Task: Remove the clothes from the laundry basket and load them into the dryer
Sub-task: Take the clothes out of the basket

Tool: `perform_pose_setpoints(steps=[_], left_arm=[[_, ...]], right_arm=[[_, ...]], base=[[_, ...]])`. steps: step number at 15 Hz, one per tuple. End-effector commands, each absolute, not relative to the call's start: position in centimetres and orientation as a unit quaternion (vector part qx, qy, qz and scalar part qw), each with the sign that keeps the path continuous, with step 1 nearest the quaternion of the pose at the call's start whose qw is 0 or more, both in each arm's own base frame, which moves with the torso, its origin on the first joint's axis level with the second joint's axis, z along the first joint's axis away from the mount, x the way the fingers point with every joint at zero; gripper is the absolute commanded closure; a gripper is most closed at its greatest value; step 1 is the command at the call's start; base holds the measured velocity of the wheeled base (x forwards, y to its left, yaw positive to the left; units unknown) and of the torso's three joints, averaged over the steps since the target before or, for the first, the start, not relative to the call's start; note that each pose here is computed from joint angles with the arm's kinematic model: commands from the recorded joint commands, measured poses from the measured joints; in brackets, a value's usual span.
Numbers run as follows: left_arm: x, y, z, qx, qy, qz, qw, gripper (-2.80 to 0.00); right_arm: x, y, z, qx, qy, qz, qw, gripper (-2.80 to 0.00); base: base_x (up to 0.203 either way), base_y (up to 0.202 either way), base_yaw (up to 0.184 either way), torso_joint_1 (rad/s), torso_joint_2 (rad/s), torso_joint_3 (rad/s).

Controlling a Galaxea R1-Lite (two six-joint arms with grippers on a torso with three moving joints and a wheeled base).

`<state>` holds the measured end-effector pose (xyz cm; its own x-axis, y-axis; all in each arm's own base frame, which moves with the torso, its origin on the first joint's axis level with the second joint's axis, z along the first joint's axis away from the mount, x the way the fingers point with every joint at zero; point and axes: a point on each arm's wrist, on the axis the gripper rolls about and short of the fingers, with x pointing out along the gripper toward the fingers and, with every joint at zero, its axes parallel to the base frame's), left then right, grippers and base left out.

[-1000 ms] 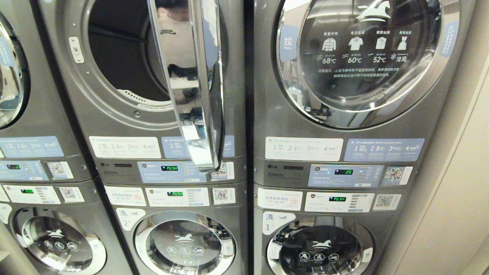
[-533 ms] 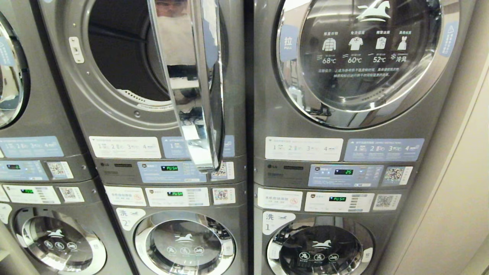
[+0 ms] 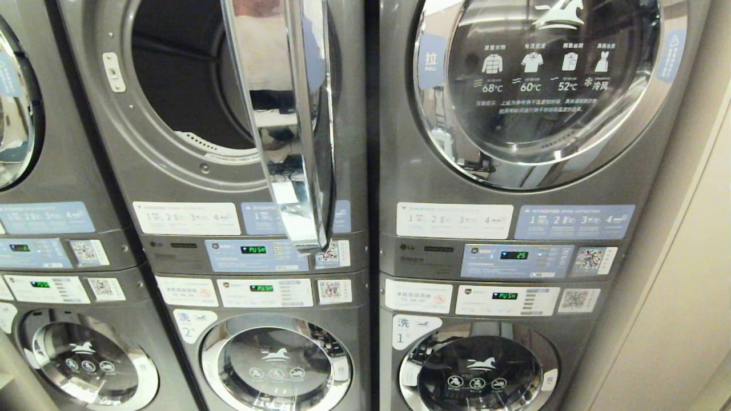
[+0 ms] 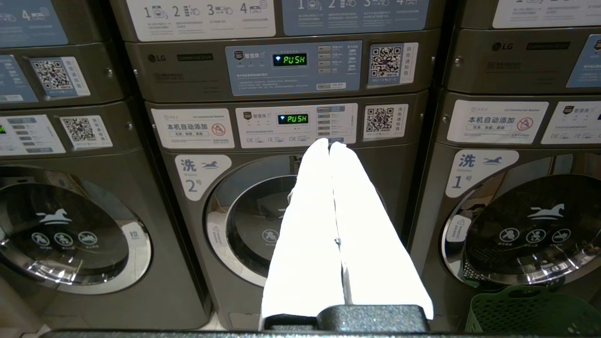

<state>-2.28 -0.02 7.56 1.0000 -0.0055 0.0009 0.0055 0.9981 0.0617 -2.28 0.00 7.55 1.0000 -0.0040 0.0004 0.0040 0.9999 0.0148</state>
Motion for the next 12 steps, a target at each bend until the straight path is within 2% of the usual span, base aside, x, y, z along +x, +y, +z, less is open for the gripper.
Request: perform_pose_setpoints(steps=[1, 12], left_arm=[[-2.27, -0.02, 7.52, 0.028, 0.000, -0.003, 1.000, 0.00], [-2.27, -0.02, 7.52, 0.025, 0.000, -0.002, 1.000, 0.00]], right_arm=[[-2.28, 0.00, 7.56, 0.008, -0.001, -0.002, 1.000, 0.00], [-2.28, 0.00, 7.56, 0.008, -0.001, -0.002, 1.000, 0.00]], base=[[0.000, 0.000, 0.000, -0.066, 0.15, 0.072], [0.000, 0.000, 0.000, -0.057, 0.11, 0.061]])
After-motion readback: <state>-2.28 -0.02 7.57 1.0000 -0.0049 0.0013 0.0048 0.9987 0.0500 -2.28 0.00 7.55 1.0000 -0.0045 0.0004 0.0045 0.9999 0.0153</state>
